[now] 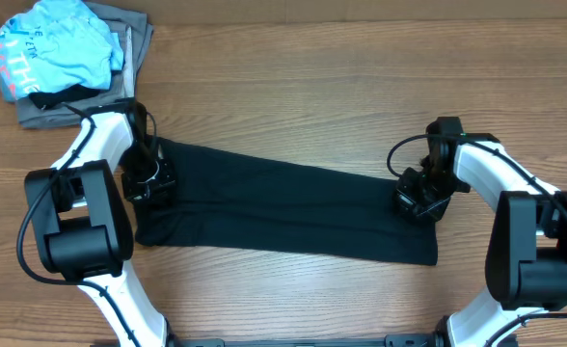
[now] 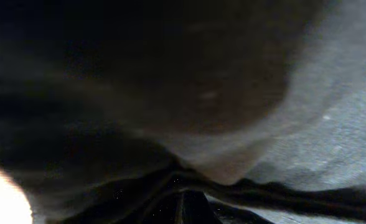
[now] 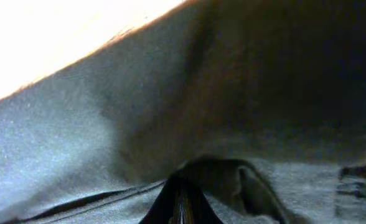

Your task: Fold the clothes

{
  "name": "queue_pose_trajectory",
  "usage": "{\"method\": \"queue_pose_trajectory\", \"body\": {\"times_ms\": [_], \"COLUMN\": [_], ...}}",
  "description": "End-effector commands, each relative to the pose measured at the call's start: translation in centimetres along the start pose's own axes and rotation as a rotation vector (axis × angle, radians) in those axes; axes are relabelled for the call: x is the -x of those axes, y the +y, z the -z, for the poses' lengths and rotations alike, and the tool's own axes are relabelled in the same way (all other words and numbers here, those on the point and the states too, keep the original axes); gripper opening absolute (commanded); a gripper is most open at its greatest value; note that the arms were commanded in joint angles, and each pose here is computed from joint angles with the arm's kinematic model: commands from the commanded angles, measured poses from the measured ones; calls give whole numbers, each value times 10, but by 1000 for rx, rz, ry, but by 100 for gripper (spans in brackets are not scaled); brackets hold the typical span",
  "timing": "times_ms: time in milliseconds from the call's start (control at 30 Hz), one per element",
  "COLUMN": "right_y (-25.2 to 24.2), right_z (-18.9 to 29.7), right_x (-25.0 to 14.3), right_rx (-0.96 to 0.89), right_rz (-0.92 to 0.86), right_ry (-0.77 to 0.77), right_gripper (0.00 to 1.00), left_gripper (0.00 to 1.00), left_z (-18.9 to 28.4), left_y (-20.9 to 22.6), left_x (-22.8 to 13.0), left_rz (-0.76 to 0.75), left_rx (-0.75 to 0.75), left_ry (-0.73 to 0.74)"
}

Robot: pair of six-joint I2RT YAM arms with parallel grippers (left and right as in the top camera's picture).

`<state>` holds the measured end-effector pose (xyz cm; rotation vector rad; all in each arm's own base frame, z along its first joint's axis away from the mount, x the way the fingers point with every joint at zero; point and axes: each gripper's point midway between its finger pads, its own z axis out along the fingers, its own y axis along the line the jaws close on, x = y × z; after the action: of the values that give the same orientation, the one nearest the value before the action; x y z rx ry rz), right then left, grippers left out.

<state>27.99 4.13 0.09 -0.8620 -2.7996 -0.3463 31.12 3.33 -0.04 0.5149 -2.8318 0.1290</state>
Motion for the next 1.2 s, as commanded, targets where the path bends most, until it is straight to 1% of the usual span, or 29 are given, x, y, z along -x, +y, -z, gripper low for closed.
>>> {"method": "queue_pose_trajectory", "body": {"times_ms": [0, 167, 267, 300, 333, 367, 400, 467, 533, 567, 600, 633, 667, 700, 733, 833, 900, 1033, 1167], "right_y": [-19, -13, -10, -10, -10, -10, -11, -20, -34, -41, -49, -55, -61, -66, -69, -61, -59, -63, -59], "right_z": [13, 38, 59, 65, 72, 78, 84, 95, 101, 103, 102, 101, 99, 96, 93, 75, 64, 45, 29], "right_x": [25, 31, 30, 30, 30, 30, 31, 35, 42, 45, 48, 49, 51, 51, 49, 35, 25, 15, 3], "right_rx": [-66, -57, -59, -62, -58, -52, -44, -35, -33, -30, -30, -28, -25, -24, -19, 58, 79, 88, 145], "right_rz": [-52, -3, 34, 33, 31, 27, 20, -8, -55, -80, -104, -120, -139, -155, -158, -56, -41, -23, -4], "right_ry": [-77, -82, -89, -98, -108, -118, -132, -164, -180, -182, -184, -184, -185, -178, -168, -96, -58, -27, 11], "right_gripper": [4, 4, 4, 9, 25, 56, 100, 100, 100, 100, 100, 100, 100, 100, 100, 100, 100, 100, 100], "left_gripper": [4, 4, 4, 4, 4, 4, 5, 15, 31, 48, 69, 86, 96, 100, 100, 100, 100, 100, 100], "left_z": [-10, 18, 45, 55, 64, 75, 85, 103, 120, 124, 128, 130, 131, 131, 130, 128, 128, 127, 127], "left_y": [26, 22, 19, 18, 17, 15, 14, 10, 2, -1, -4, -7, -11, -13, -15, -24, -29, -31, -31], "left_x": [-4, 2, 7, 9, 10, 11, 13, 13, 11, 10, 8, 7, 6, 5, 5, 4, 4, 3, 2], "left_rz": [50, 46, 44, 43, 41, 40, 39, 33, 23, 17, 12, 8, 4, 2, 0, -15, -25, -33, -32], "left_rx": [93, 88, 78, 74, 70, 65, 59, 39, -8, -27, -46, -63, -78, -91, -100, -127, -136, -134, -134], "left_ry": [31, 2, -47, -68, -90, -119, -151, -207, -253, -264, -273, -276, -275, -271, -267, -259, -259, -258, -254]}}
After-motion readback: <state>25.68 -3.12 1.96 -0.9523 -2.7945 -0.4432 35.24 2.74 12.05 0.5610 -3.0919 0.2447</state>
